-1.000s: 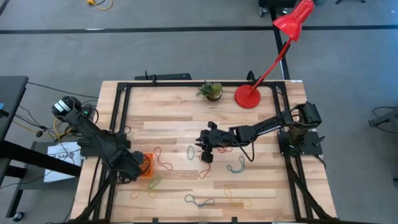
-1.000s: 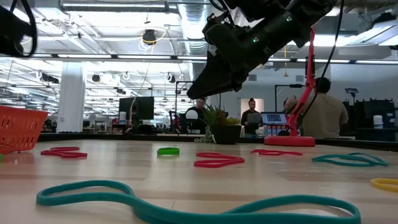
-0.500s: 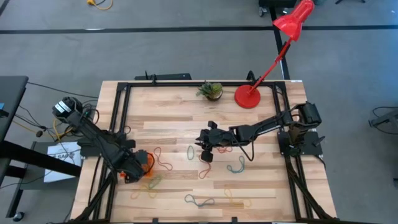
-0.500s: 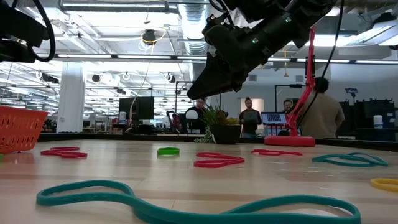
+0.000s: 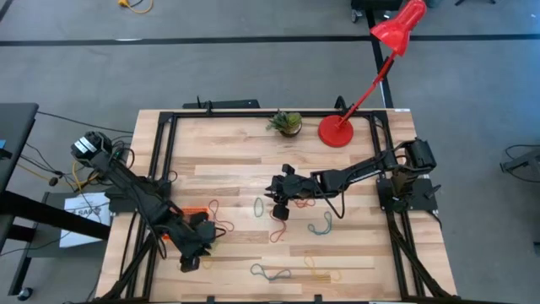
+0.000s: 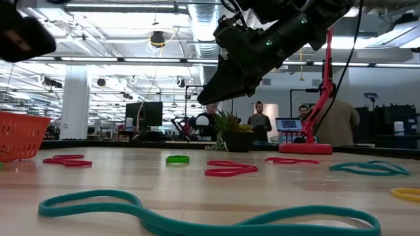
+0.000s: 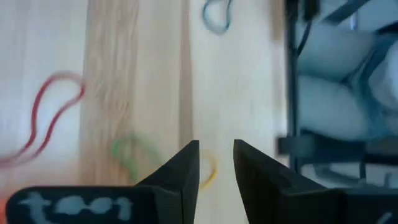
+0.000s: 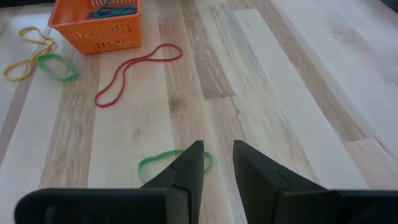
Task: Pick and place rubber bands into bin
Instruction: Put the green rubber band into the orange basket
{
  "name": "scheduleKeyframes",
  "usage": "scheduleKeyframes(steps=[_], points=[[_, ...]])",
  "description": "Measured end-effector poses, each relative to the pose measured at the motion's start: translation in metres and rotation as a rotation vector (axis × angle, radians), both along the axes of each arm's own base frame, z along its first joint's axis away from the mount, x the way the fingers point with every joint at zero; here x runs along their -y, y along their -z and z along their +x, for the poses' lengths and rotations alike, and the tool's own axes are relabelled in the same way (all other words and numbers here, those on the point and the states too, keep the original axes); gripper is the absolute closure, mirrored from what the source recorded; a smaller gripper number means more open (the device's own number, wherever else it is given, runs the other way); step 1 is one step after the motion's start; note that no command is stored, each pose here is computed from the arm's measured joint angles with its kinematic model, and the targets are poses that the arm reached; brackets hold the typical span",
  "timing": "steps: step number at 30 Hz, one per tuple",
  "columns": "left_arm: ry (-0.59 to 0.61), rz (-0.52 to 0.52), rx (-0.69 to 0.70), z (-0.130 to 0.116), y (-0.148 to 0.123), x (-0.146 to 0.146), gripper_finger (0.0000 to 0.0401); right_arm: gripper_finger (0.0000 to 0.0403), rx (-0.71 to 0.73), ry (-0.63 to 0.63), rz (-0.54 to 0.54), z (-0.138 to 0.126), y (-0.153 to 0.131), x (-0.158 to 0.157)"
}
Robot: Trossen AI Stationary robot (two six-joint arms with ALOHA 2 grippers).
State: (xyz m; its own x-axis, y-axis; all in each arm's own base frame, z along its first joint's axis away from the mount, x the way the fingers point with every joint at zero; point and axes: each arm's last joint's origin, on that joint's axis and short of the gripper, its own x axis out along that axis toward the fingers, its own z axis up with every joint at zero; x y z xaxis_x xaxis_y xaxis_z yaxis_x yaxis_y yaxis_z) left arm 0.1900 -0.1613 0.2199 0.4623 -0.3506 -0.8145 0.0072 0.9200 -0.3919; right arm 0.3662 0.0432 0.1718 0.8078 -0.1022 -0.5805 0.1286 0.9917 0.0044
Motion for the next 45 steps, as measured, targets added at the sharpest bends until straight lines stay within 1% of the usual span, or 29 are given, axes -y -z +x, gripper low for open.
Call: scheduleKeyframes(steps=[2,6,12,14,17,21,29,34,38,42,45], points=[[0.003,0.01,0.015,0.0,0.0,0.002,0.0314,0.0324,0.0,-0.001,0.0,0.0,0.0,0.0],[0.033,0.059,-0.051,-0.001,0.014,0.007,0.0321,0.0324,0.0,-0.002,0.0,0.0,0.0,0.0],[0.083,0.033,-0.188,0.01,0.046,0.022,0.0327,0.0324,0.0,-0.001,0.0,0.0,0.0,0.0],[0.039,0.02,-0.265,0.012,0.058,0.022,0.0331,0.0324,0.0,-0.001,0.001,0.0,0.0,0.0],[-0.066,-0.01,-0.379,0.016,0.07,0.02,0.0338,0.0324,0.0,-0.001,0.0,0.0,0.0,0.0],[-0.08,-0.021,-0.429,0.02,0.078,0.018,0.035,0.0324,0.0,-0.001,0.0,0.0,0.0,0.0],[-0.09,-0.027,-0.433,0.024,0.077,0.013,0.0374,0.0324,0.001,-0.001,0.001,0.0,0.0,0.0],[-0.042,-0.038,-0.461,0.029,0.065,0.016,0.0384,0.0324,0.001,-0.001,0.001,0.0,0.0,0.0],[-0.022,0.046,-0.448,0.034,0.045,0.018,0.0396,0.0324,0.001,-0.001,0.0,0.0,0.0,0.0],[-0.036,0.18,-0.36,0.042,0.027,0.018,0.0399,0.0324,0.001,-0.001,0.001,0.0,0.0,0.0],[-0.061,0.232,-0.279,0.047,0.022,0.018,0.0397,0.0324,0.001,-0.001,0.0,0.0,0.0,0.0]])
